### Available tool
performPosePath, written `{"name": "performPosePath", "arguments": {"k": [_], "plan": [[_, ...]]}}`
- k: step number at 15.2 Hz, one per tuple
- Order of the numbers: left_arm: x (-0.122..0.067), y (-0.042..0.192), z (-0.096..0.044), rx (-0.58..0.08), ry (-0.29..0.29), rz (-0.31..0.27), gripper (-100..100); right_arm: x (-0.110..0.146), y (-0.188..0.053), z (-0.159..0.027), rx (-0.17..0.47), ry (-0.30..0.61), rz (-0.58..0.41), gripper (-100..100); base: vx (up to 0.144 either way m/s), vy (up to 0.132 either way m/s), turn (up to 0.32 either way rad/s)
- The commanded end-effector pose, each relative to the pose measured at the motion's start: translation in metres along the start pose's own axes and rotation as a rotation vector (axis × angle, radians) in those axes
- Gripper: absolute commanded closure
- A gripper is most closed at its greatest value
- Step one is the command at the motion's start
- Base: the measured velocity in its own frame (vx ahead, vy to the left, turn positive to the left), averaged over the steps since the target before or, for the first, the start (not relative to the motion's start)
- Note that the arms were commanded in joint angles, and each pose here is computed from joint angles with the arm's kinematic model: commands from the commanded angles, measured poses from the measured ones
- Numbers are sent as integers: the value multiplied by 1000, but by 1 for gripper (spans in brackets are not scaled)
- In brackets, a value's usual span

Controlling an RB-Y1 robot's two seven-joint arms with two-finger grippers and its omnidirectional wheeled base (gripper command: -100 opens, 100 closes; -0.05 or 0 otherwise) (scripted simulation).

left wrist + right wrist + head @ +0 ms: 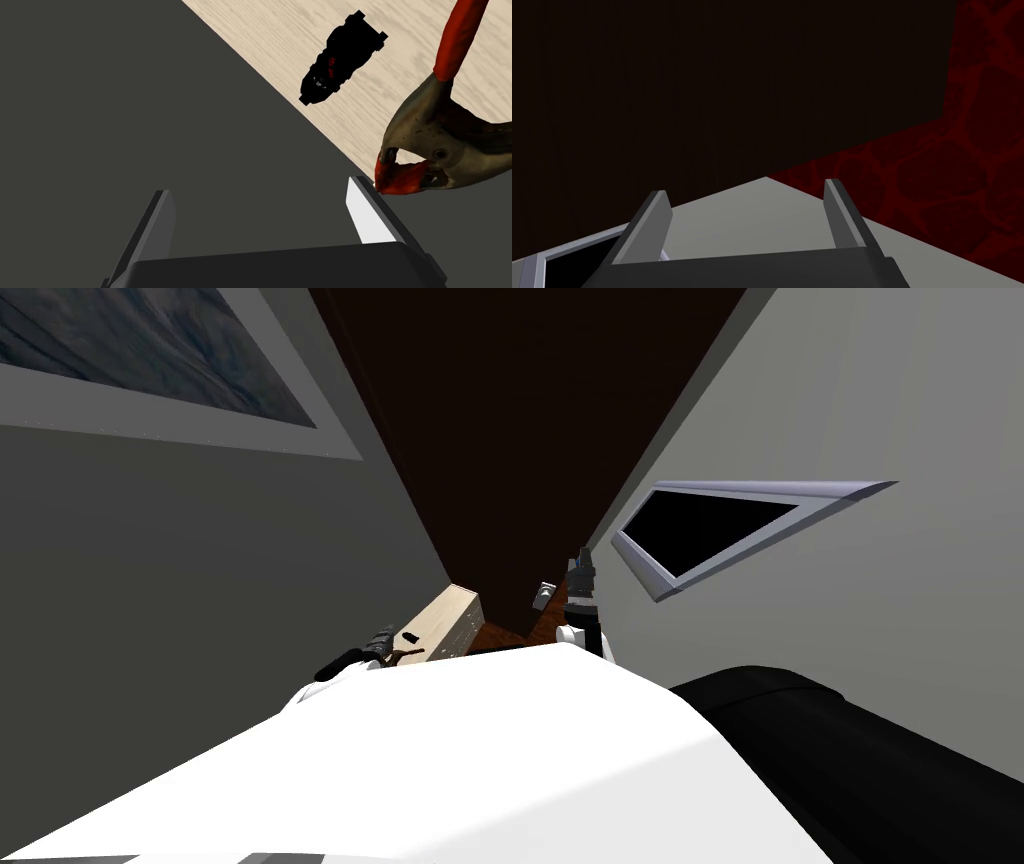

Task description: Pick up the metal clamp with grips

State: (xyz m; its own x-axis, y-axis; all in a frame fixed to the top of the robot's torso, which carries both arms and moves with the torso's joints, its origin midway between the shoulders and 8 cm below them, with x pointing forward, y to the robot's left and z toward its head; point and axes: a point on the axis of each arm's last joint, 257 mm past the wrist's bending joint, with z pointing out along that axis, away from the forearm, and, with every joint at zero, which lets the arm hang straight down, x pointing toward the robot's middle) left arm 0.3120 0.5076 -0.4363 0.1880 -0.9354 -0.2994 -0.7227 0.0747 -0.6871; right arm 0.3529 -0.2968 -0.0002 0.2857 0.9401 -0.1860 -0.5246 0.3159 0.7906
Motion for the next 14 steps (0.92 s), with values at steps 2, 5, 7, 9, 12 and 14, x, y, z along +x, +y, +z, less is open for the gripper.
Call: {"name": "performPosePath", "arguments": {"k": [2,5,7,9,12,14], "plan": [[-4,25,3,-85,7,-15,-100,0,0,0,0,0,0,0,45,-9,-71],[-7,49,3,-159,15,-29,-100,0,0,0,0,0,0,0,44,-3,-53],[-10,70,2,-224,23,-44,-100,0,0,0,0,0,0,0,53,-10,-83],[-13,88,0,-280,30,-59,-100,0,0,0,0,0,0,0,43,-1,-38],[-14,107,-3,-343,41,-75,-100,0,0,0,0,0,0,0,50,1,-74],[-15,124,-7,-399,51,-91,-100,0,0,0,0,0,0,0,44,-1,-30]]}}
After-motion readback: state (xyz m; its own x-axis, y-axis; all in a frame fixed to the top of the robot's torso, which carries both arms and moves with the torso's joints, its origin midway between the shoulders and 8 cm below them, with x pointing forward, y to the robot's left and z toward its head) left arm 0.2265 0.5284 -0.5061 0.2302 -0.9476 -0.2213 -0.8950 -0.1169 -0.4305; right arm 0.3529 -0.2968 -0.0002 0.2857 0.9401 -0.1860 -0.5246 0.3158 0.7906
